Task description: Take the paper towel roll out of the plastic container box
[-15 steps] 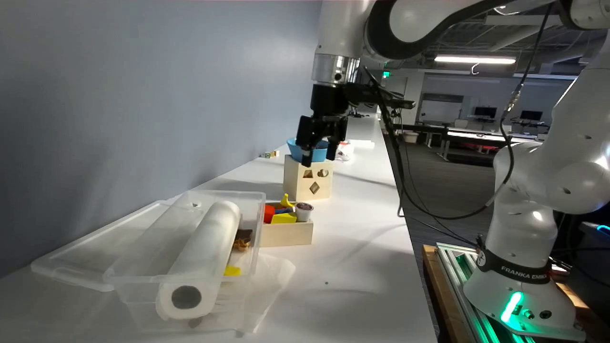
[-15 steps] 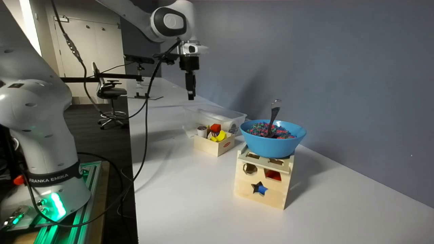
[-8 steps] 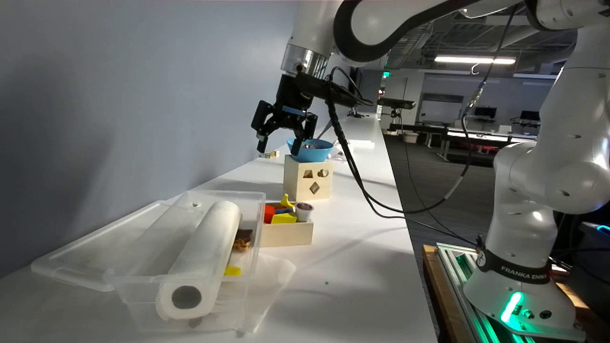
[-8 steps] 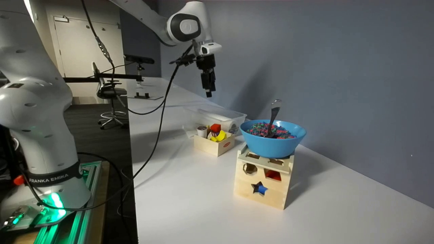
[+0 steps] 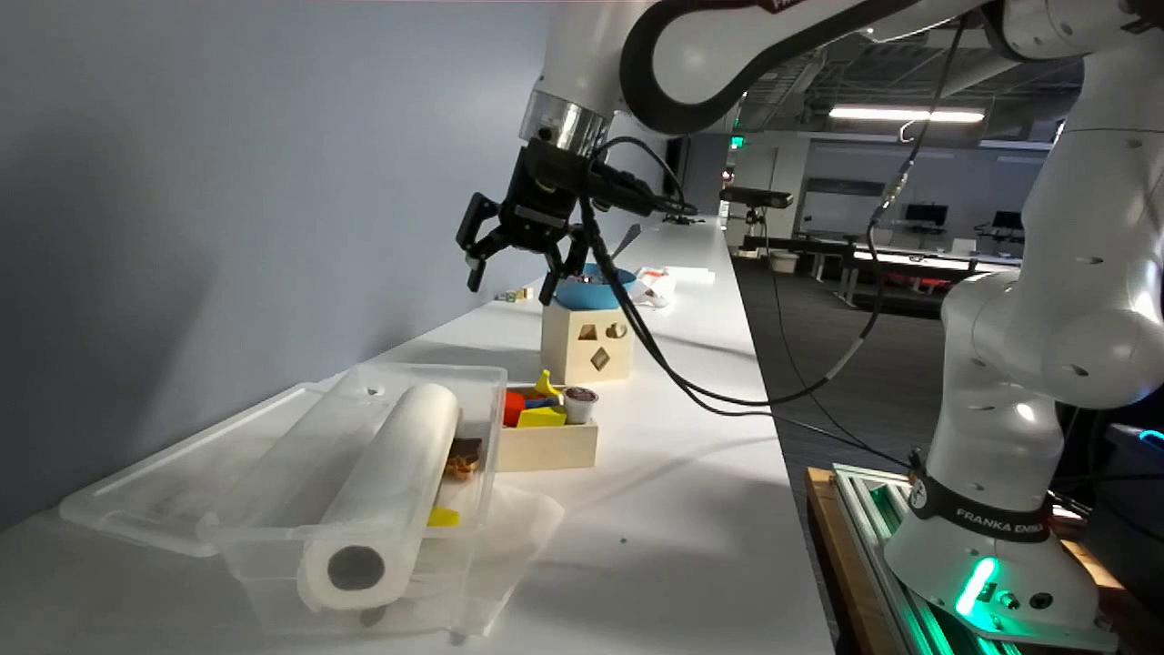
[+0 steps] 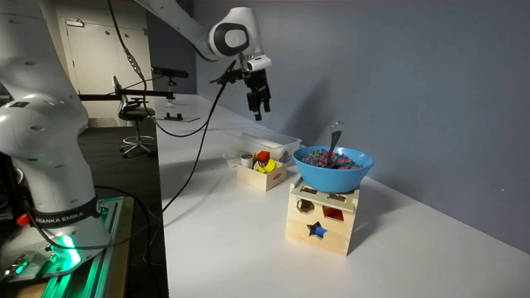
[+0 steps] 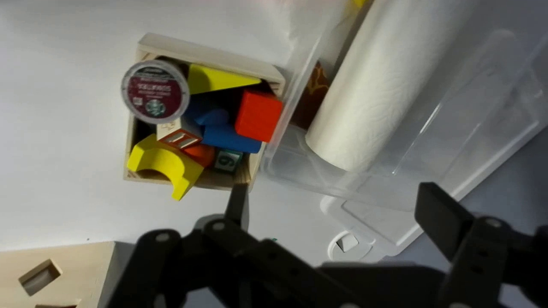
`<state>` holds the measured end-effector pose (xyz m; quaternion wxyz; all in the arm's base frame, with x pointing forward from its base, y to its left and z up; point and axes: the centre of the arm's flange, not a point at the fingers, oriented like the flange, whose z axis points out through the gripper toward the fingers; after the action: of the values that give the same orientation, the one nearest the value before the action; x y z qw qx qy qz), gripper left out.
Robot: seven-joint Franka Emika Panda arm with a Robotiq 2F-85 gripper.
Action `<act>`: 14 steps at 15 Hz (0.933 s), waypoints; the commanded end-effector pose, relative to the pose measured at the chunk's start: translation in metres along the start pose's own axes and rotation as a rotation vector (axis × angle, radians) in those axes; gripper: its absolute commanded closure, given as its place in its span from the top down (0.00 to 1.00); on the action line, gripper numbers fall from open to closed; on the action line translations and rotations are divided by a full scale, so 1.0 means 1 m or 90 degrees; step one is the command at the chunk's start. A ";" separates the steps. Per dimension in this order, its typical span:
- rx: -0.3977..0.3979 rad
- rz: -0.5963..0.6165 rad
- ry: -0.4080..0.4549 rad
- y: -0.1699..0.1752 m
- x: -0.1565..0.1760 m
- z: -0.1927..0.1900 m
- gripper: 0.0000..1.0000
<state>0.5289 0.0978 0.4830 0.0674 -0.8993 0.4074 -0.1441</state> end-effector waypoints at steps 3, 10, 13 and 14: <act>0.023 0.198 0.021 -0.061 0.008 0.051 1.00; -0.017 0.235 0.003 -0.048 0.028 0.081 1.00; -0.016 0.241 -0.024 -0.053 0.038 0.087 1.00; -0.011 0.243 -0.057 -0.053 0.044 0.090 1.00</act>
<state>0.6138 0.1048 0.4223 0.0786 -0.8081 0.5716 -0.1190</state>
